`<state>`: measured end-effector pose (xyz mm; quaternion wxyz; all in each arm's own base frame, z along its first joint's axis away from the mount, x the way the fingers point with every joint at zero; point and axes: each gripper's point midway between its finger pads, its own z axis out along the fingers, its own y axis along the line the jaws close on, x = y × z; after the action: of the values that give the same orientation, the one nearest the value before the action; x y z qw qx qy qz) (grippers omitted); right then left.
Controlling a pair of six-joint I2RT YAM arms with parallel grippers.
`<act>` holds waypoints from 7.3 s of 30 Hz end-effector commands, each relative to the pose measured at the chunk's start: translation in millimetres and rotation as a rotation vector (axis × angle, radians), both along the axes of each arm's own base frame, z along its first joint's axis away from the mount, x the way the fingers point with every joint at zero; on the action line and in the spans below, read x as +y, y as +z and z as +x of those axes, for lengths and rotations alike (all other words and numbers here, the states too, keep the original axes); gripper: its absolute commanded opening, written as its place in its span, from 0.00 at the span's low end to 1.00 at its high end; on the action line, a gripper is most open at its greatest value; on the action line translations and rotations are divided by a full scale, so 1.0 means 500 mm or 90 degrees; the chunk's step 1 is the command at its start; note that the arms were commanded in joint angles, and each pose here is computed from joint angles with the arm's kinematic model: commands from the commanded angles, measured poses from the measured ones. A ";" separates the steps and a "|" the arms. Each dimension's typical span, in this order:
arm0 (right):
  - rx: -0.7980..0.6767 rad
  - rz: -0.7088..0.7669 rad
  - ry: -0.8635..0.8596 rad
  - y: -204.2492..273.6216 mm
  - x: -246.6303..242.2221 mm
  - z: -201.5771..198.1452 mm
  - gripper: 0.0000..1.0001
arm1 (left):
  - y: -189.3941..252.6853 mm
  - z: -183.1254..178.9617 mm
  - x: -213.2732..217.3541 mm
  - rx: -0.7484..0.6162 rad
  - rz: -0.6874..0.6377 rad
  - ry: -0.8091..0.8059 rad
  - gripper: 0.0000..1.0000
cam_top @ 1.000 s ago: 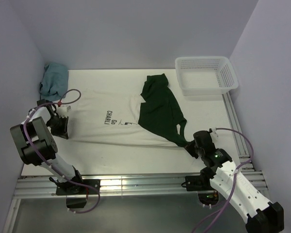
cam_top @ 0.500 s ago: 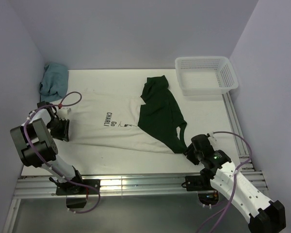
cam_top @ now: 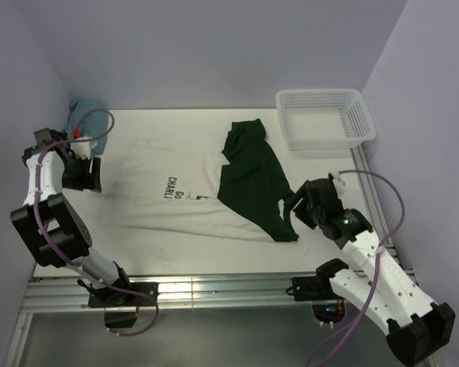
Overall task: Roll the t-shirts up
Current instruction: Fold the tshirt
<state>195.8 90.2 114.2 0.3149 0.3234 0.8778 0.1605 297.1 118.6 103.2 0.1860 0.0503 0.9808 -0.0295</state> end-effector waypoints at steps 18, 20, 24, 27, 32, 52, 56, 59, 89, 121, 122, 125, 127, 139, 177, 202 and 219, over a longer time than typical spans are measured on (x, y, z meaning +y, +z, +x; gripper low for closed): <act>-0.135 -0.198 0.176 0.128 0.098 0.674 0.58 | 0.051 0.486 -0.081 -0.234 -0.106 -0.066 0.67; -0.113 -0.209 0.178 0.099 0.101 0.702 0.57 | 0.029 0.498 -0.079 -0.229 -0.111 -0.062 0.68; -0.083 -0.234 0.163 0.062 0.092 0.731 0.57 | 0.013 0.513 -0.088 -0.225 -0.127 -0.076 0.69; -0.071 -0.242 0.156 0.042 0.091 0.743 0.58 | -0.003 0.520 -0.090 -0.218 -0.126 -0.077 0.70; -0.046 -0.248 0.154 0.009 0.091 0.760 0.59 | -0.049 0.528 -0.128 -0.192 -0.133 -0.102 0.69; 0.005 -0.238 0.160 -0.089 0.079 0.771 0.62 | -0.086 0.554 -0.169 -0.187 -0.084 -0.081 0.42; 0.009 -0.237 0.160 -0.097 0.080 0.776 0.62 | -0.091 0.555 -0.177 -0.181 -0.085 -0.086 0.27; 0.006 -0.238 0.160 -0.099 0.082 0.782 0.62 | -0.092 0.556 -0.180 -0.181 -0.084 -0.088 0.26; -0.092 -0.245 0.118 0.027 0.056 0.765 0.00 | 0.005 0.531 -0.193 -0.219 -0.066 -0.101 0.00; -0.060 -0.267 0.076 0.064 0.020 0.429 0.00 | 0.003 0.296 -0.105 -0.096 -0.013 -0.110 0.00; -0.053 -0.270 0.073 0.056 0.013 0.416 0.00 | 0.000 0.291 -0.105 -0.093 -0.013 -0.112 0.00; -0.027 -0.268 0.074 0.034 0.007 0.389 0.00 | -0.012 0.271 -0.099 -0.080 -0.010 -0.113 0.00; -0.014 -0.266 0.077 0.020 0.004 0.375 0.00 | -0.019 0.262 -0.100 -0.072 -0.015 -0.114 0.00; 0.051 -0.254 0.087 -0.072 0.001 0.294 0.00 | -0.045 0.208 -0.079 -0.046 -0.009 -0.105 0.00; -0.008 -0.214 0.127 0.017 0.045 0.332 0.57 | 0.010 0.202 -0.075 -0.082 -0.019 -0.100 0.53; 0.068 -0.231 0.264 -0.081 0.194 0.576 0.58 | 0.046 0.254 -0.093 -0.109 -0.053 -0.088 0.51; 0.114 -0.288 0.266 -0.101 0.182 0.538 0.24 | 0.034 0.248 -0.101 -0.099 -0.052 -0.097 0.49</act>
<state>461.7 183.9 57.7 0.2536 0.0720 0.9646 0.0092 417.2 72.2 115.3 0.2531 0.1130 0.9581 -0.0727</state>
